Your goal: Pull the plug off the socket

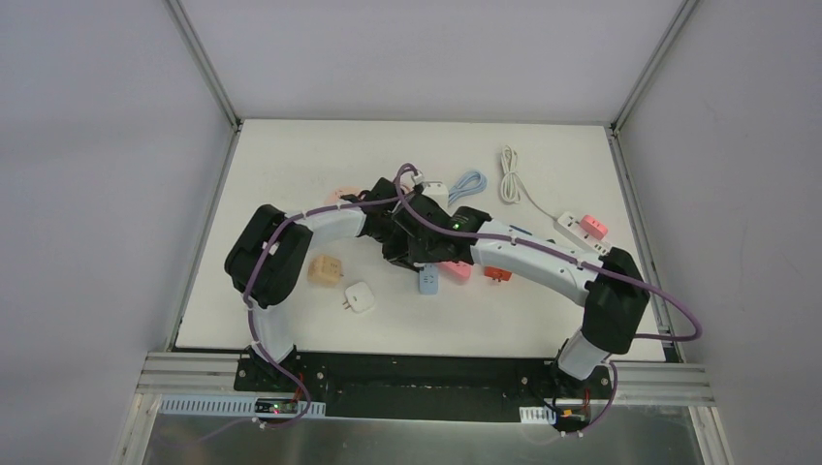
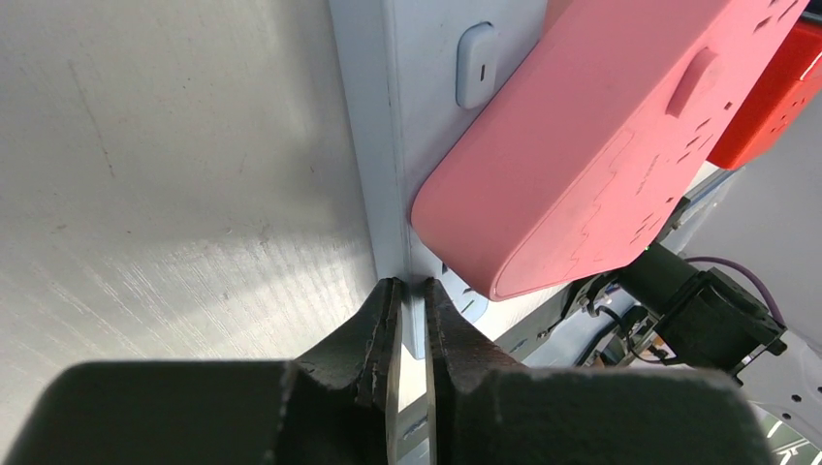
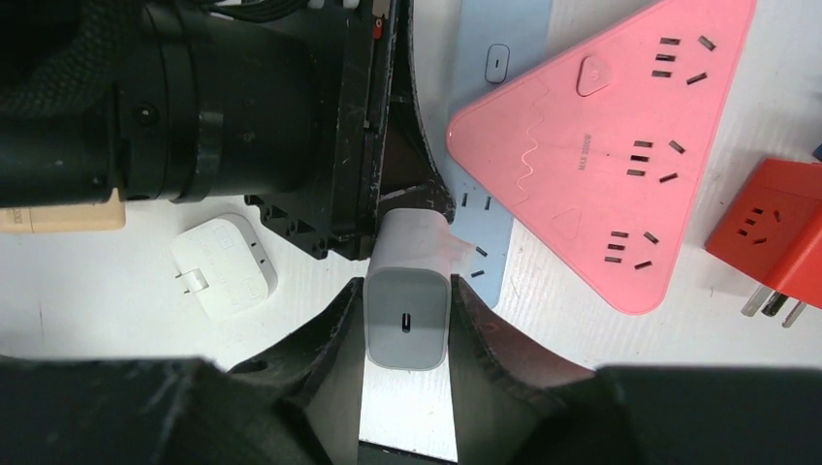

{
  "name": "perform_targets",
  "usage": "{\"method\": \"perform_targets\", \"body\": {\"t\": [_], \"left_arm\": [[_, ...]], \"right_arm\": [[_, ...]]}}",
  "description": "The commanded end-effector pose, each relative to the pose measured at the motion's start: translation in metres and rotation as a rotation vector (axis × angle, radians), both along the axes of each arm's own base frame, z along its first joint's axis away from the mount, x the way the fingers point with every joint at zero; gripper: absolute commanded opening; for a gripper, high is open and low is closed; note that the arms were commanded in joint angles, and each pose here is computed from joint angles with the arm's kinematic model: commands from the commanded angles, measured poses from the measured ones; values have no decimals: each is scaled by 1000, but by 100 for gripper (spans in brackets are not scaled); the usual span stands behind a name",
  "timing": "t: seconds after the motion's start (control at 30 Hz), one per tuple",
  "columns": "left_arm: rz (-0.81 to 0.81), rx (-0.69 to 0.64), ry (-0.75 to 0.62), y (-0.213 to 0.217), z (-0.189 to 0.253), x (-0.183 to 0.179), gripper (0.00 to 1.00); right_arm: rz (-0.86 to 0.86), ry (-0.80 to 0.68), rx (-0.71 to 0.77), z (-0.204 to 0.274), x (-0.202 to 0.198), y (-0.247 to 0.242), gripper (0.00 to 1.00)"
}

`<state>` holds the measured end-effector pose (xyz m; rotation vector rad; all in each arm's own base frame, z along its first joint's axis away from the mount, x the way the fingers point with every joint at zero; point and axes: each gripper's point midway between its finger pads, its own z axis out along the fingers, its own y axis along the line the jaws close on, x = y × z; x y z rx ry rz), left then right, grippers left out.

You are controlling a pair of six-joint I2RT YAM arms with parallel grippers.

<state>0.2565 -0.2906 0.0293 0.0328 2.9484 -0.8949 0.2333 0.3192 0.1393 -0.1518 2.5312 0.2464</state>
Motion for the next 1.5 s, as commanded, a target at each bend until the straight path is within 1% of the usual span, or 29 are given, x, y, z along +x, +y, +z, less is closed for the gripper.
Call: {"method": "perform_targets", "body": {"t": [0.0,0.17,0.37,0.47,0.6,0.67,0.7,0.77,0.8,0.83,0.87,0.97,1.1,1.2,1.33,1.47], "left_arm": [[-31,276,114,49,-53,-33,1],[-31,272,116,46,-53,-31,1],[-30,277,119,46,-53,-30,1],[-29,282,121,47,-54,-30,2],[-27,295,123,50,-54,-30,2],[-26,298,123,51,-54,-30,2],[-26,299,124,51,-54,-30,2],[-27,302,126,52,-54,-30,2],[-27,304,129,52,-54,-31,2],[-28,304,128,52,-54,-31,2],[-28,306,130,53,-55,-31,2],[-31,309,132,54,-54,-31,2],[-32,312,130,55,-53,-31,2],[-30,313,128,56,-52,-31,2],[-29,318,126,57,-53,-31,2],[-26,320,124,59,-52,-32,2]], "right_arm": [[72,-32,147,32,-9,14,0],[176,49,235,24,-28,12,0],[213,191,257,-5,-56,-13,0],[165,237,231,-25,-63,-34,1],[-23,337,155,-61,-72,-75,2],[-71,366,169,-70,-79,-83,2],[-78,372,185,-71,-81,-84,3],[-99,365,213,-70,-82,-88,13],[-109,364,216,-70,-82,-90,22],[-125,359,213,-71,-81,-93,34],[-153,352,202,-71,-79,-98,43],[-270,307,137,-69,-66,-121,63],[-320,229,116,-51,-52,-130,74],[-319,161,158,-29,-37,-126,80],[-340,79,264,-4,-16,-117,90],[-404,56,373,4,5,-112,91]]}}
